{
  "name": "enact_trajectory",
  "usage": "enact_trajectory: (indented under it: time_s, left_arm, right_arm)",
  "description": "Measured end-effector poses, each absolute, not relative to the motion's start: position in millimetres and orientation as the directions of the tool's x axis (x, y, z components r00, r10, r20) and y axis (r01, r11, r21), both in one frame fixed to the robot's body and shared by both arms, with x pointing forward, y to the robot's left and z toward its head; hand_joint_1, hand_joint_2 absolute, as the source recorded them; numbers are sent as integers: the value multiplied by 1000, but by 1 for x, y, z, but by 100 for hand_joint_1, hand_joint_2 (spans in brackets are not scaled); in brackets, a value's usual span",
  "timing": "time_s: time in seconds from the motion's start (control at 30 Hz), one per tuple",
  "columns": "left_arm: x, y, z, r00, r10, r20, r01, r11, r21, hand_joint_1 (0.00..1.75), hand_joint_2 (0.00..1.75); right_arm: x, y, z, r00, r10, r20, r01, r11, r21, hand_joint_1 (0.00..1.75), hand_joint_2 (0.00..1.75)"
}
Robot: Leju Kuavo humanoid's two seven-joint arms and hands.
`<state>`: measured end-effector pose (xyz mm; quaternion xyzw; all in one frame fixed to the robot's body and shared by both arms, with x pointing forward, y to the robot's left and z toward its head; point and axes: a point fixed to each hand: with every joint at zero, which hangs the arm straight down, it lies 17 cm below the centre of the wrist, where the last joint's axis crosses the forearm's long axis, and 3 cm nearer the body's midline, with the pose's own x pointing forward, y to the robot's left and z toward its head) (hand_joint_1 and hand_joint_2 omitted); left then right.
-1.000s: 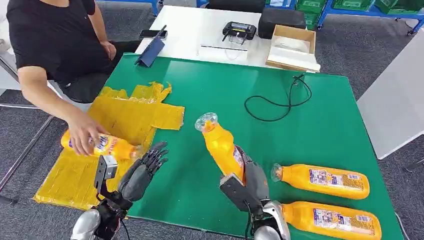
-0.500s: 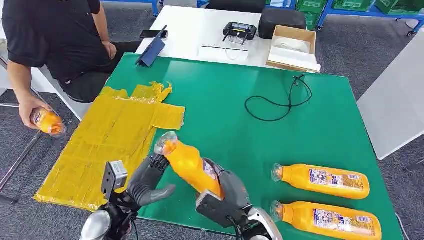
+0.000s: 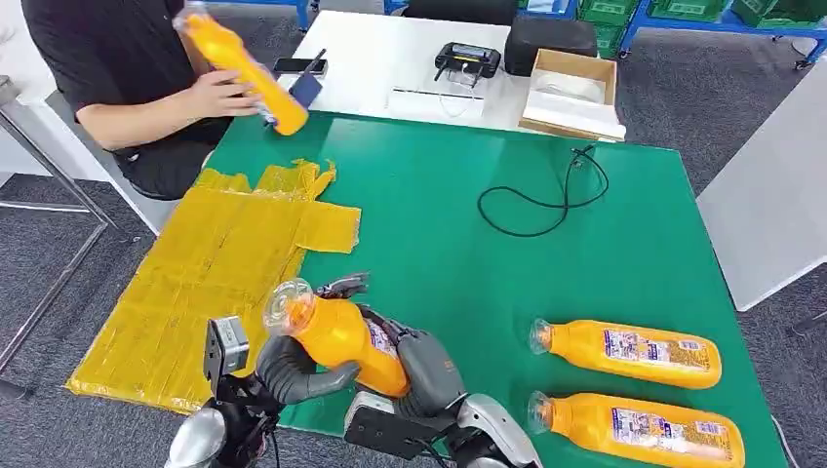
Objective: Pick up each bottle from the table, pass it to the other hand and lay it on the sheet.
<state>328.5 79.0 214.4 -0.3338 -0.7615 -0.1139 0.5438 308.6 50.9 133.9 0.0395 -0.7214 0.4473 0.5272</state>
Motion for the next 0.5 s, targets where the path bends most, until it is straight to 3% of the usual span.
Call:
enact_trajectory:
  time_s: [0.2, 0.23, 0.27, 0.4, 0.43, 0.5]
  left_arm:
    - [327, 80, 214, -185, 392, 901, 639, 745, -193, 175, 175]
    - [327, 80, 214, -187, 391, 901, 639, 745, -191, 175, 175]
    - [328, 80, 213, -195, 382, 904, 634, 752, -181, 175, 175]
    - [337, 84, 204, -296, 222, 929, 552, 834, -23, 175, 175]
    - [341, 87, 201, -342, 137, 930, 506, 860, 60, 175, 175]
    - [356, 107, 192, -474, -201, 857, 293, 882, 369, 175, 175]
  right_arm:
    - [307, 50, 133, -447, 420, 789, -524, 593, -612, 175, 175]
    - [307, 50, 133, -449, 423, 787, -518, 595, -615, 131, 175]
    - [307, 48, 133, -452, 429, 782, -504, 600, -621, 0, 175]
    - [314, 37, 132, -481, 518, 708, -403, 587, -703, 0, 175]
    - [312, 34, 130, -481, 535, 695, -390, 579, -716, 0, 175]
    - [309, 27, 129, -466, 544, 698, -377, 591, -713, 0, 175]
